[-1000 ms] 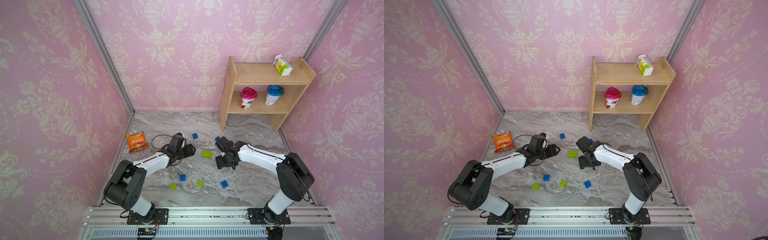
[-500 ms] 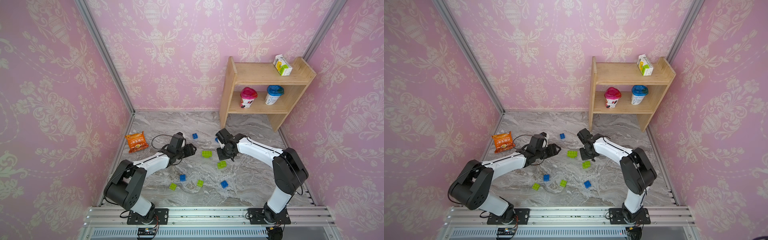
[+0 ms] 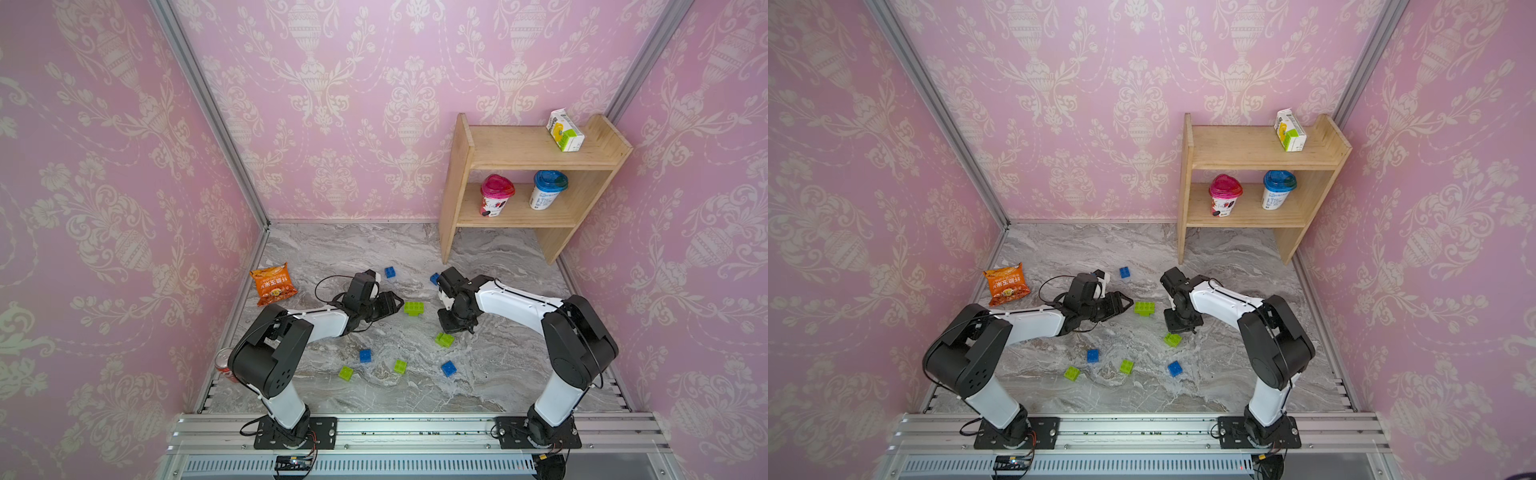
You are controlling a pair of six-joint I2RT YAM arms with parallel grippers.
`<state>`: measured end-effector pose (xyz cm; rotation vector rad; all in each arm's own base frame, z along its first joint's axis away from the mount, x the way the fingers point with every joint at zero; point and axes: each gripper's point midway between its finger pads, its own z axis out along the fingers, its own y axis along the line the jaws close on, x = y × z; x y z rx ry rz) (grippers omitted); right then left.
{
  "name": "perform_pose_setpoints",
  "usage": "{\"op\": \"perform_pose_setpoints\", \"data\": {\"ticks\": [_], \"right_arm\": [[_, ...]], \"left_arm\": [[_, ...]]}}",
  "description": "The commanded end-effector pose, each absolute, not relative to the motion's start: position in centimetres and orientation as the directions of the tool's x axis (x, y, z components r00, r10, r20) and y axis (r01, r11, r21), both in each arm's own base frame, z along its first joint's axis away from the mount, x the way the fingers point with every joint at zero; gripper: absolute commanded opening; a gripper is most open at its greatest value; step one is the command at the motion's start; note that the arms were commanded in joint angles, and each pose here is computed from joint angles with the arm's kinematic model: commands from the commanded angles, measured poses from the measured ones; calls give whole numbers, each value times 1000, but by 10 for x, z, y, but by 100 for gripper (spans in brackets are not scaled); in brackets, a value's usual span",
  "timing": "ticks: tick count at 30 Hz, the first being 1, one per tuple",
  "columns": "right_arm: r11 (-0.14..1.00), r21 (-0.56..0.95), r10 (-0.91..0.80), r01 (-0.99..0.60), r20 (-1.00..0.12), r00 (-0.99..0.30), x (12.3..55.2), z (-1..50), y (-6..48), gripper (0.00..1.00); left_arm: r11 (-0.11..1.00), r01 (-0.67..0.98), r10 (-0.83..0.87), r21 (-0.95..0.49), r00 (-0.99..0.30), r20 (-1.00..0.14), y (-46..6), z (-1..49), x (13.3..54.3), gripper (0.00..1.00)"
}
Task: Assemble the letter v with lego
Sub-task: Assemble the lego brick with the lego brick, then pick up the lego brick from the center of the board.
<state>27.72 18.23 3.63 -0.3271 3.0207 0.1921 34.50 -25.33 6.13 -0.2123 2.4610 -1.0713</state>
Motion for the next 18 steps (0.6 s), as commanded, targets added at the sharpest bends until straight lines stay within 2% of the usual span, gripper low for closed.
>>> {"op": "perform_pose_setpoints", "data": {"ticks": [1,3,6,10,18], "right_arm": [[972,151,-161,-178,-118,-980,274,51,176,37],[974,156,-140,-162,-139,-980,277,57,171,52],[979,150,-118,-141,-151,-981,279,60,162,63],[982,145,-98,-120,-154,-983,278,60,153,68],[985,136,-84,-104,-151,-985,270,59,144,69]], "left_arm": [[631,58,-304,-773,-899,-315,-267,62,344,62],[617,41,-302,-786,-910,-285,-267,49,337,62],[585,30,-312,-810,-914,-259,-271,44,335,59],[549,24,-336,-835,-909,-247,-270,39,331,57],[447,12,-395,-894,-895,-210,-269,34,330,60]]}}
